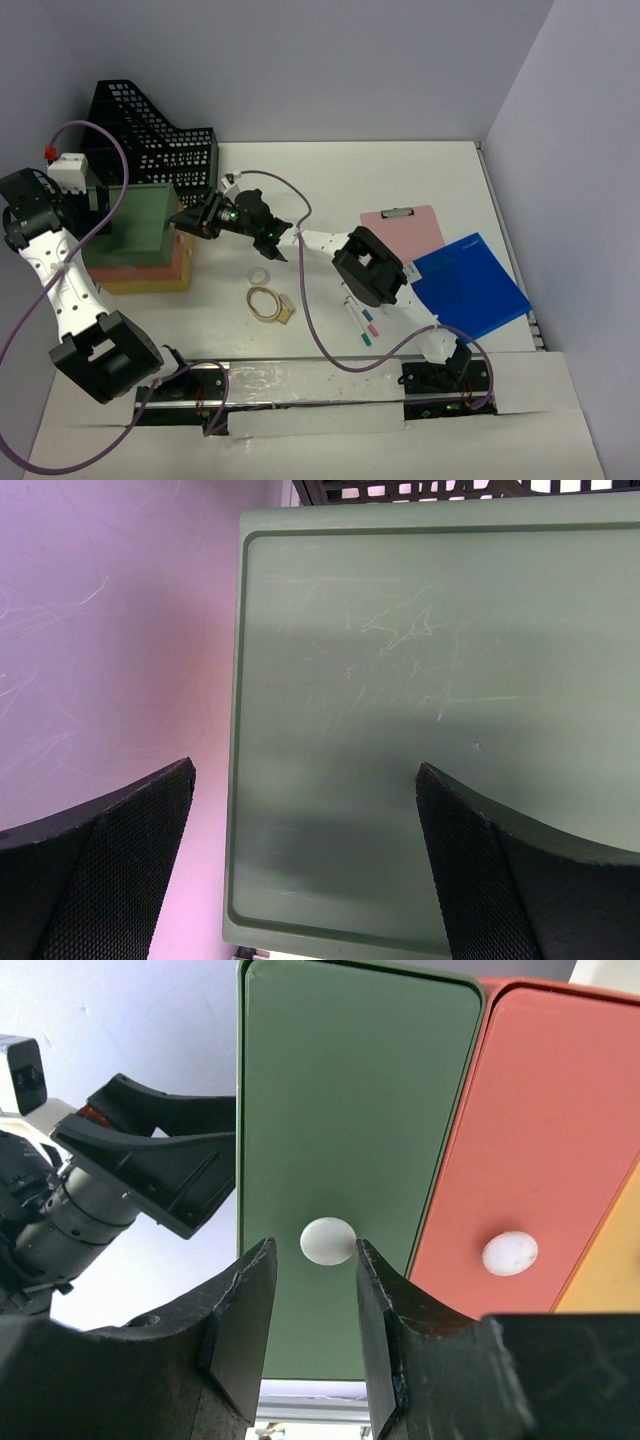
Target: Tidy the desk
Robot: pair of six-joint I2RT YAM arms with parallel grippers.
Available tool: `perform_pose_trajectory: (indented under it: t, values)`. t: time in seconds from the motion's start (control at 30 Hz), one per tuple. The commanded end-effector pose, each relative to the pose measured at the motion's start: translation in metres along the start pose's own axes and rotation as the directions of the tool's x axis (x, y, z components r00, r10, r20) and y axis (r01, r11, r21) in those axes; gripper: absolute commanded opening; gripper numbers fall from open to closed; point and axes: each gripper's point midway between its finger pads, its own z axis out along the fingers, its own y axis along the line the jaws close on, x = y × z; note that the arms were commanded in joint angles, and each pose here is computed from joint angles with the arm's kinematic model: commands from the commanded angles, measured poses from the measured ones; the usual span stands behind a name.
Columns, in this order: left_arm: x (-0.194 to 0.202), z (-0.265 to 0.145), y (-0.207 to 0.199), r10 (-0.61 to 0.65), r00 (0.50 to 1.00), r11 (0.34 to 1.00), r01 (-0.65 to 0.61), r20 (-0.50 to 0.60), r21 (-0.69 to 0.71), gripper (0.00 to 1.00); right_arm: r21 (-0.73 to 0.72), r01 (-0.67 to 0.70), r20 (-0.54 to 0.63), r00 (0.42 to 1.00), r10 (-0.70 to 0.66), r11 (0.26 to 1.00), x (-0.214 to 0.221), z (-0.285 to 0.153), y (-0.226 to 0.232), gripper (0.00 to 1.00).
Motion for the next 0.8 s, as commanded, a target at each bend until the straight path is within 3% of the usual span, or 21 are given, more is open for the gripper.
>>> perform_pose_trajectory:
  t: [0.0, 0.6, 0.77]
  values:
    - [0.025, 0.005, -0.010, -0.012, 0.996, 0.999, 0.016, -0.084, 0.050, 0.98, -0.106, 0.019, 0.000, 1.000, -0.019, 0.994, 0.004, 0.001, 0.056, 0.45]
    - [0.025, 0.003, -0.011, 0.000, 0.997, 0.999, 0.004, -0.082, 0.051, 0.98, -0.089, 0.034, 0.015, 0.999, -0.033, 0.995, 0.000, 0.011, 0.051, 0.42]
    - [0.026, 0.003, -0.012, 0.000, 0.996, 0.998, 0.004, -0.084, 0.055, 0.98, -0.091, 0.023, 0.021, 1.000, -0.021, 0.996, -0.002, 0.011, 0.049, 0.34]
